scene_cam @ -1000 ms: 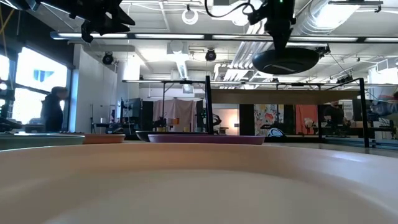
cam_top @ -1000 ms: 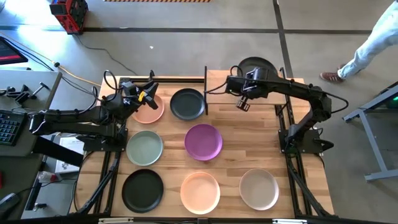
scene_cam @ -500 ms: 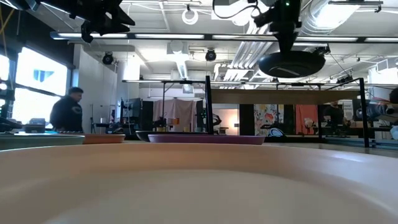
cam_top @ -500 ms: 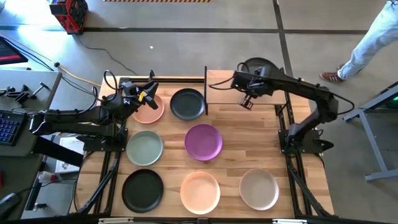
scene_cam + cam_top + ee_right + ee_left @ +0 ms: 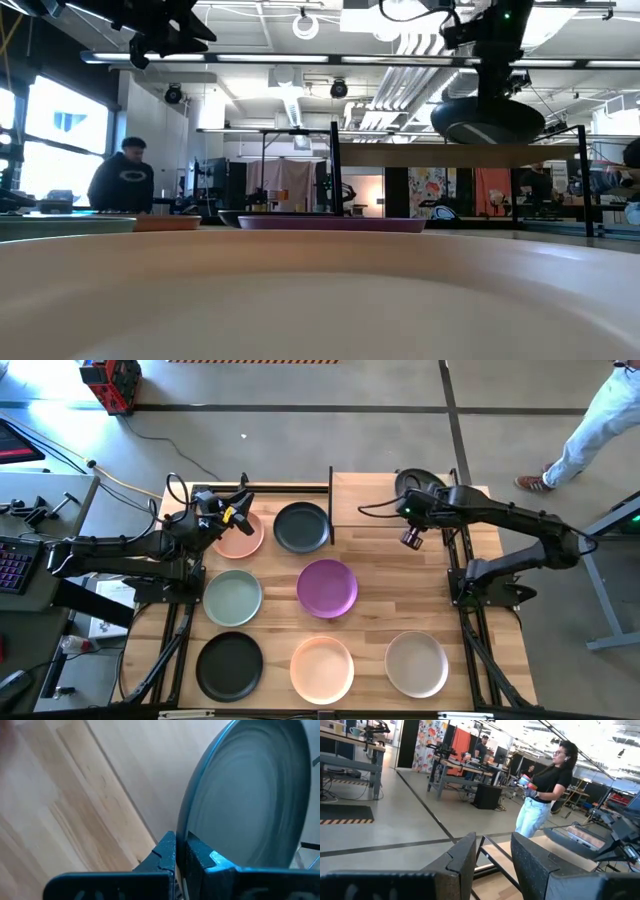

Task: Place and stack plates onto a shelf
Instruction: Put the right black plate on the shelf

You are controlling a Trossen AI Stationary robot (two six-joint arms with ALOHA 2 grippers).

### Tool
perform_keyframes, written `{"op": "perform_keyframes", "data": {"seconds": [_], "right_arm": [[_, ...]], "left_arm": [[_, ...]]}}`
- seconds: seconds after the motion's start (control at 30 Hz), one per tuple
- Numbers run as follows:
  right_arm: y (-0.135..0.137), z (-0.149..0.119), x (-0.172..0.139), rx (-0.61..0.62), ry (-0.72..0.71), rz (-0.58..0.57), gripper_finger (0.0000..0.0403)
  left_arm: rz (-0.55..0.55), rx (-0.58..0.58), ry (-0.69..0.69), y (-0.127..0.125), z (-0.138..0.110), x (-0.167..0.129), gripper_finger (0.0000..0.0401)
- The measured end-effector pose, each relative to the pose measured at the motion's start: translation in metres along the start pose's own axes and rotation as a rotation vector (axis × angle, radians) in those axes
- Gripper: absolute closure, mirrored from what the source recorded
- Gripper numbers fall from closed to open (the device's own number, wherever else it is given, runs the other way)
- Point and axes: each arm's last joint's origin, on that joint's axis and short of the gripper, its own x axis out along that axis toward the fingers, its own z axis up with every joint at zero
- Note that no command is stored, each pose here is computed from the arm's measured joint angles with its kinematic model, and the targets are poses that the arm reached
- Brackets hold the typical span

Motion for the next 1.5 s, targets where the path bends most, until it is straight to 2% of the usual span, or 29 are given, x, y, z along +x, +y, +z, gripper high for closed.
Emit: {"op": "perform_keyframes", "data": {"seconds": [0.2, 0.43, 0.57, 1.33, 1.5], "right_arm": [[0.003, -0.001, 0.009, -0.030, 0.039, 0.011, 0.0403], [-0.007, 0.001, 0.019, 0.016, 0.086, 0.033, 0.0403], [-0.012, 0.001, 0.023, 0.039, 0.103, 0.090, 0.0403], [-0.023, 0.003, 0.027, 0.116, 0.095, 0.123, 0.0402], [-0.023, 0.003, 0.027, 0.125, 0.096, 0.129, 0.0372]], "left_arm": [[0.000, 0.000, 0.000, 0.000, 0.000, 0.000, 0.0288], [-0.001, 0.000, 0.000, 0.000, 0.000, 0.000, 0.0288], [-0.001, 0.000, 0.001, 0.000, 0.000, 0.000, 0.0288], [0.001, 0.014, 0.015, 0.000, -0.002, 0.000, 0.0288], [0.001, 0.014, 0.015, 0.000, -0.002, 0.000, 0.0288]]}}
